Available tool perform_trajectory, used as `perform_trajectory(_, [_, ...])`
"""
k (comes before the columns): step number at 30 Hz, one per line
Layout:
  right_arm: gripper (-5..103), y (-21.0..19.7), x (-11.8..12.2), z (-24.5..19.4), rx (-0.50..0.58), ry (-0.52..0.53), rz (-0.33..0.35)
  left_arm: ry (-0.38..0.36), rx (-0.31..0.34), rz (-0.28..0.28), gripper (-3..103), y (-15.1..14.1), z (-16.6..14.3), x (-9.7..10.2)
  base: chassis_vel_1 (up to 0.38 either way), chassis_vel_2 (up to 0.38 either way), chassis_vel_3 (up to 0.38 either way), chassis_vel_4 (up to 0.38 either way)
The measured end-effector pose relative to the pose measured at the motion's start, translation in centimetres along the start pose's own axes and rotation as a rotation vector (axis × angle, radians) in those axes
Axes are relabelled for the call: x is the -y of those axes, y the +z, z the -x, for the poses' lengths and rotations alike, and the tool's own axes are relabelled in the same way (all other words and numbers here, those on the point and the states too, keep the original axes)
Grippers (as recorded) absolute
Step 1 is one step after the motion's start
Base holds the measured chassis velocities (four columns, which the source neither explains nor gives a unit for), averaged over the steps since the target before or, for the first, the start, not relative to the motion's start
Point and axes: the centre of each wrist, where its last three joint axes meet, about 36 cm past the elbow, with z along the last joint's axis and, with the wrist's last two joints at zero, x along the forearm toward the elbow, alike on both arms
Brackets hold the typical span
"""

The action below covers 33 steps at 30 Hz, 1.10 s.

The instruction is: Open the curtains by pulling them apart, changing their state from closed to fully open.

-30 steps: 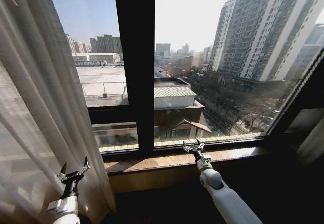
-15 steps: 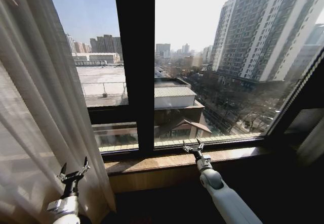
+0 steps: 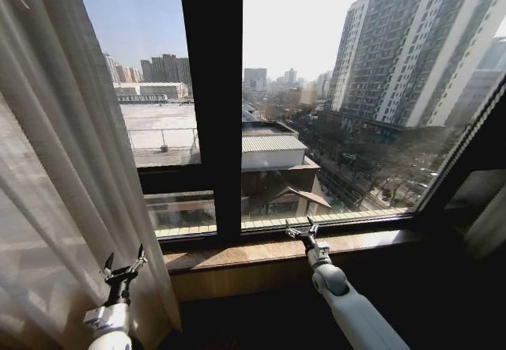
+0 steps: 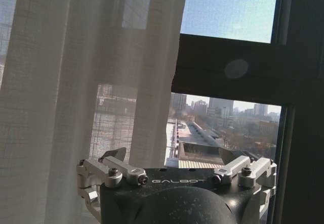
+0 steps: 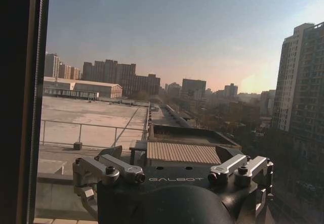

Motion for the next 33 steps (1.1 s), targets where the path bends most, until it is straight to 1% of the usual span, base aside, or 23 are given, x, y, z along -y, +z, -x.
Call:
perform_trajectory(1, [100, 0.0, 0.0, 0.0, 0.000, 0.000, 0.000, 0.023, -0.033, -0.002, 100, 0.1, 0.2, 1.0, 0.000, 0.000, 0.000, 0.000])
perform_trajectory(3, [100, 0.0, 0.0, 0.0, 0.000, 0.000, 0.000, 0.090, -0.127, -0.002, 100, 0.4, 0.4, 3.7, 0.000, 0.000, 0.000, 0.000])
perform_trajectory(5, [100, 0.0, 0.0, 0.0, 0.000, 0.000, 0.000, 0.134, -0.186, 0.003, 100, 0.6, 0.4, 5.4, 0.000, 0.000, 0.000, 0.000])
perform_trajectory(6, [100, 0.0, 0.0, 0.0, 0.000, 0.000, 0.000, 0.134, -0.186, 0.003, 100, 0.6, 0.4, 5.4, 0.000, 0.000, 0.000, 0.000])
perform_trajectory(7, [100, 0.0, 0.0, 0.0, 0.000, 0.000, 0.000, 0.163, -0.203, 0.038, 100, 0.6, 0.6, 6.3, 0.000, 0.000, 0.000, 0.000])
perform_trajectory(8, [100, 0.0, 0.0, 0.0, 0.000, 0.000, 0.000, 0.165, -0.185, 0.090, 100, 0.3, 1.3, 6.3, 0.000, 0.000, 0.000, 0.000])
perform_trajectory(9, [100, 0.0, 0.0, 0.0, 0.000, 0.000, 0.000, 0.161, -0.179, 0.105, 100, 0.3, 1.5, 6.2, 0.000, 0.000, 0.000, 0.000])
perform_trajectory(10, [100, 0.0, 0.0, 0.0, 0.000, 0.000, 0.000, 0.161, -0.179, 0.105, 100, 0.3, 1.5, 6.2, 0.000, 0.000, 0.000, 0.000])
perform_trajectory(12, [100, 0.0, 0.0, 0.0, 0.000, 0.000, 0.000, 0.146, -0.164, 0.117, 100, 0.3, 1.9, 5.6, 0.000, 0.000, 0.000, 0.000])
perform_trajectory(15, [100, 0.0, 0.0, 0.0, 0.000, 0.000, 0.000, 0.139, -0.149, 0.118, 100, 0.4, 2.1, 5.2, 0.000, 0.000, 0.000, 0.000])
perform_trajectory(19, [100, 0.0, 0.0, 0.0, 0.000, 0.000, 0.000, 0.133, -0.079, 0.122, 100, 0.6, 2.4, 3.8, 0.000, 0.000, 0.000, 0.000])
perform_trajectory(20, [100, 0.0, 0.0, 0.0, 0.000, 0.000, 0.000, 0.133, -0.079, 0.122, 100, 0.6, 2.4, 3.8, 0.000, 0.000, 0.000, 0.000])
perform_trajectory(23, [100, 0.0, 0.0, 0.0, 0.000, 0.000, 0.000, 0.125, -0.003, 0.141, 100, 0.3, 1.8, 2.6, 0.000, 0.000, 0.000, 0.000])
perform_trajectory(25, [100, 0.0, 0.0, 0.0, 0.000, 0.000, 0.000, 0.110, 0.009, 0.141, 100, 0.0, 1.3, 2.4, 0.000, 0.000, 0.000, 0.000])
perform_trajectory(26, [100, 0.0, 0.0, 0.0, 0.000, 0.000, 0.000, 0.093, 0.015, 0.140, 100, -0.1, 1.0, 2.2, 0.000, 0.000, 0.000, 0.000])
perform_trajectory(27, [100, 0.0, 0.0, 0.0, 0.000, 0.000, 0.000, 0.039, 0.021, 0.142, 100, -0.5, 0.3, 1.6, 0.000, 0.000, 0.000, 0.000])
perform_trajectory(29, [100, 0.0, 0.0, 0.0, 0.000, 0.000, 0.000, -0.015, 0.022, 0.155, 100, -0.7, 0.0, 0.4, 0.000, 0.000, 0.000, 0.000])
perform_trajectory(30, [100, 0.0, 0.0, 0.0, 0.000, 0.000, 0.000, -0.049, 0.025, 0.169, 100, -1.0, 0.0, -0.5, 0.000, 0.000, 0.000, 0.000])
perform_trajectory(31, [100, 0.0, 0.0, 0.0, 0.000, 0.000, 0.000, -0.049, 0.025, 0.169, 100, -1.0, 0.0, -0.5, 0.000, 0.000, 0.000, 0.000])
perform_trajectory(32, [100, 0.0, 0.0, 0.0, 0.000, 0.000, 0.000, -0.078, 0.022, 0.180, 100, -1.3, 0.1, -1.3, 0.000, 0.000, 0.000, 0.000])
perform_trajectory(33, [100, 0.0, 0.0, 0.0, 0.000, 0.000, 0.000, -0.089, 0.018, 0.184, 100, -1.6, 0.2, -1.8, 0.000, 0.000, 0.000, 0.000])
